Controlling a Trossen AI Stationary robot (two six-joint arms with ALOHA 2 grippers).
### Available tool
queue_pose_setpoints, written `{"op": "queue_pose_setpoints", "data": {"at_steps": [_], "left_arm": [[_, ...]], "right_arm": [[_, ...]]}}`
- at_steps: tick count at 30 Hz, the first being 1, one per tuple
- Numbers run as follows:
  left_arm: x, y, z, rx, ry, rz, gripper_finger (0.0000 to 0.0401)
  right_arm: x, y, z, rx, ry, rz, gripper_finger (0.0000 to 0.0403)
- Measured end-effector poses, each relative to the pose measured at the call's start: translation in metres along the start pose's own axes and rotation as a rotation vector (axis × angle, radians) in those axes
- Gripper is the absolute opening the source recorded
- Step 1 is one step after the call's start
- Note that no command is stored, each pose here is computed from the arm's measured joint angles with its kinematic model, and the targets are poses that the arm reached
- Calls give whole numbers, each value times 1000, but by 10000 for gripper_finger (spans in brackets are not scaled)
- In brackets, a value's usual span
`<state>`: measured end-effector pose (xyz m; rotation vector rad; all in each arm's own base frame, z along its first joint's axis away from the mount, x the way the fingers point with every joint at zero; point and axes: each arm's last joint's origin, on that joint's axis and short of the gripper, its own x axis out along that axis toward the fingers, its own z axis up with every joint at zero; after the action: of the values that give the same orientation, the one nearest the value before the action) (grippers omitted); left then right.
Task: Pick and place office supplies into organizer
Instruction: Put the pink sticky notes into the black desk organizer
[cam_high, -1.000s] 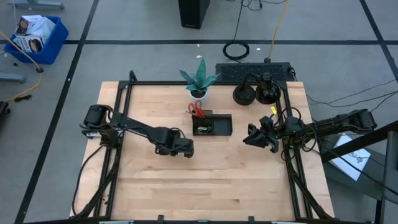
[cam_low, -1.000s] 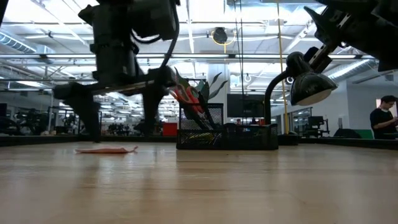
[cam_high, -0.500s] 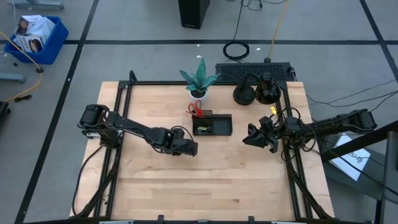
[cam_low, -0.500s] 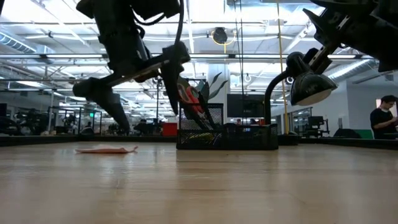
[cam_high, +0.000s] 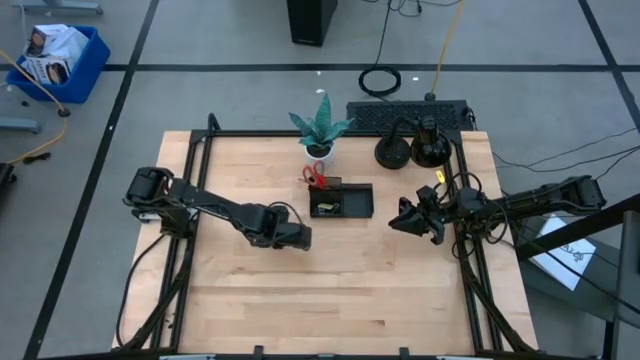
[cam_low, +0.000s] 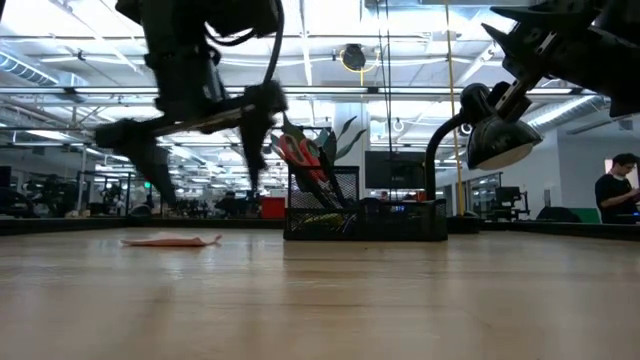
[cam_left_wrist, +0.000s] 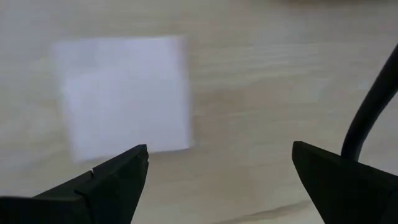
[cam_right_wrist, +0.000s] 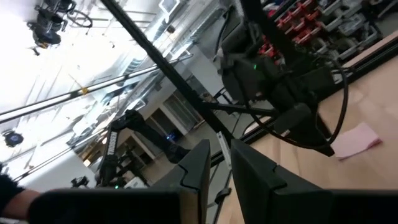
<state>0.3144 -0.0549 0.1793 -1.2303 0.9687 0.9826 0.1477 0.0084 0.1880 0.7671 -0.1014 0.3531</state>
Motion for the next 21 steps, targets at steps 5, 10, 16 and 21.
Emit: {"op": "queue_pose_setpoints", "data": {"at_steps": [5,10,16,21], "left_arm": [[-3,5,0,-53,10,45,400],[-3,8,2,-49,8,74,400],[-2,15,8,-32,-31,150,399],[3,17,16,-37,-61,201,399]], "right_arm": [[0,-1,1,-6,-16,-16,59],[0,-2,1,-2,-14,-18,59],[0,-2,1,-8,-13,-20,59],[0,-2,1,-7,-10,-23,59]]}}
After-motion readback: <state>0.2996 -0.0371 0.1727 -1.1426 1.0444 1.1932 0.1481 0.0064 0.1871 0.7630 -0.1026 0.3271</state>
